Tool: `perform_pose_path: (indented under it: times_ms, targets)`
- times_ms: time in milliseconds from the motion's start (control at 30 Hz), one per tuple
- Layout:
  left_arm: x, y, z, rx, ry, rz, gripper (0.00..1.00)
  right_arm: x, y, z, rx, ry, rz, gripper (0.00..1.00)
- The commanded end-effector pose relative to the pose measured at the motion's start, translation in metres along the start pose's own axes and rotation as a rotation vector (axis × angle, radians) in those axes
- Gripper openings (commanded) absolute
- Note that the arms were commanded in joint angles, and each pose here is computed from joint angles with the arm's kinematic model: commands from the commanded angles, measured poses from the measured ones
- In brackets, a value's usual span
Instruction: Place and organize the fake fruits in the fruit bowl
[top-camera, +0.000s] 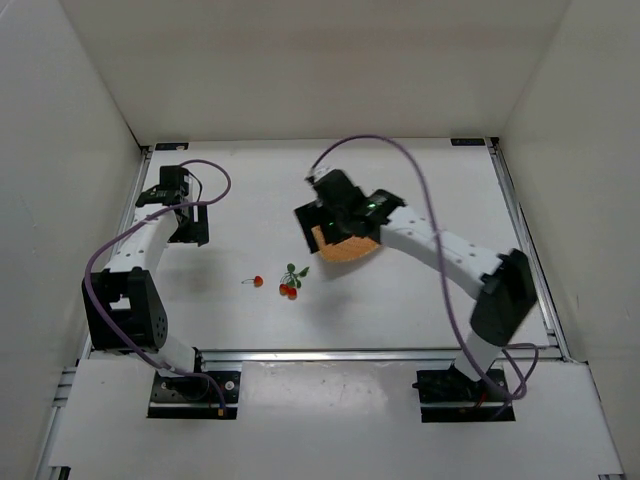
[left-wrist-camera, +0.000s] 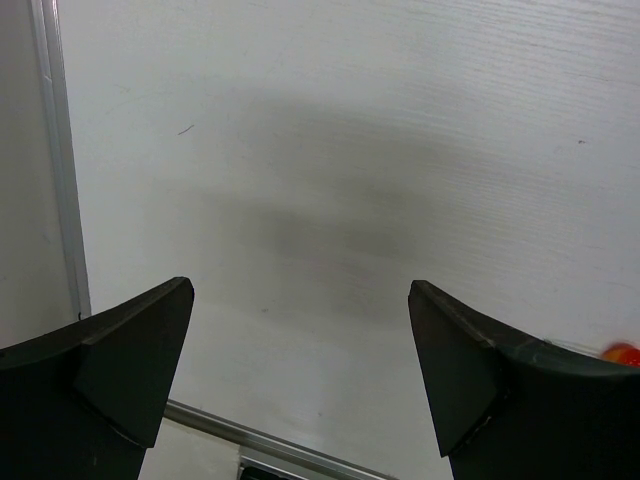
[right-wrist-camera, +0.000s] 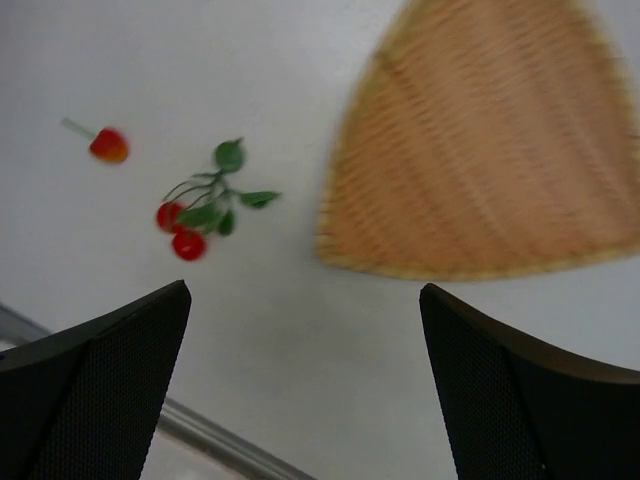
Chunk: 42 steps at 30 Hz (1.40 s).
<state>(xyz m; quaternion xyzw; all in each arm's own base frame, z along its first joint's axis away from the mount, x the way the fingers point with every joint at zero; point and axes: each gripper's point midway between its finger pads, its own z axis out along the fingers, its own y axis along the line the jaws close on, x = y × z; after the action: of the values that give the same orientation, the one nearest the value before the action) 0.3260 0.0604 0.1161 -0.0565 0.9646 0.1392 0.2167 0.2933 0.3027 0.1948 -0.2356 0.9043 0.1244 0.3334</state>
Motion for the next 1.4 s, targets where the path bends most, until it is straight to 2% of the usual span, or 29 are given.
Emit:
perform_pose_path:
  times_ms: [0, 167, 333, 533, 633, 700, 867, 1033, 1100, 1233, 1367]
  targets:
    - [-0.004, 0.005, -0.014, -0.007, -0.055, -0.017, 1.0, 0.019, 0.075, 0.028, -0.194, 0.1, -0.094, 0.98]
    - [-0.004, 0.007, -0.014, -0.016, -0.055, -0.017, 1.0, 0.051, 0.126, 0.062, -0.232, 0.215, -0.2, 0.97]
    - [-0.003, 0.006, -0.011, -0.016, -0.046, -0.014, 1.0, 0.089, 0.137, 0.09, -0.211, 0.309, -0.282, 0.87]
    - [-0.002, 0.007, -0.009, -0.025, -0.038, -0.012, 1.0, 0.1, 0.125, 0.112, -0.13, 0.345, -0.256, 0.66]
    - [-0.002, 0.007, -0.009, -0.025, -0.038, -0.012, 1.0, 0.11, 0.12, 0.117, -0.107, 0.379, -0.264, 0.61]
    - [-0.002, 0.007, -0.009, -0.025, -0.038, -0.012, 1.0, 0.117, 0.118, 0.122, -0.1, 0.398, -0.268, 0.61]
    - [-0.002, 0.007, -0.009, -0.025, -0.038, -0.012, 1.0, 0.119, 0.116, 0.129, -0.077, 0.401, -0.264, 0.52]
    - [-0.002, 0.007, -0.009, -0.025, -0.038, -0.012, 1.0, 0.115, 0.12, 0.133, -0.081, 0.391, -0.262, 0.51]
    - [-0.002, 0.007, -0.009, -0.025, -0.038, -0.012, 1.0, 0.111, 0.122, 0.133, -0.084, 0.382, -0.26, 0.45]
    - [-0.002, 0.007, -0.009, -0.025, -0.038, -0.012, 1.0, 0.114, 0.12, 0.136, -0.071, 0.387, -0.254, 0.44]
    - [-0.001, 0.007, -0.006, -0.025, -0.029, -0.009, 1.0, 0.113, 0.118, 0.137, -0.061, 0.383, -0.256, 0.33]
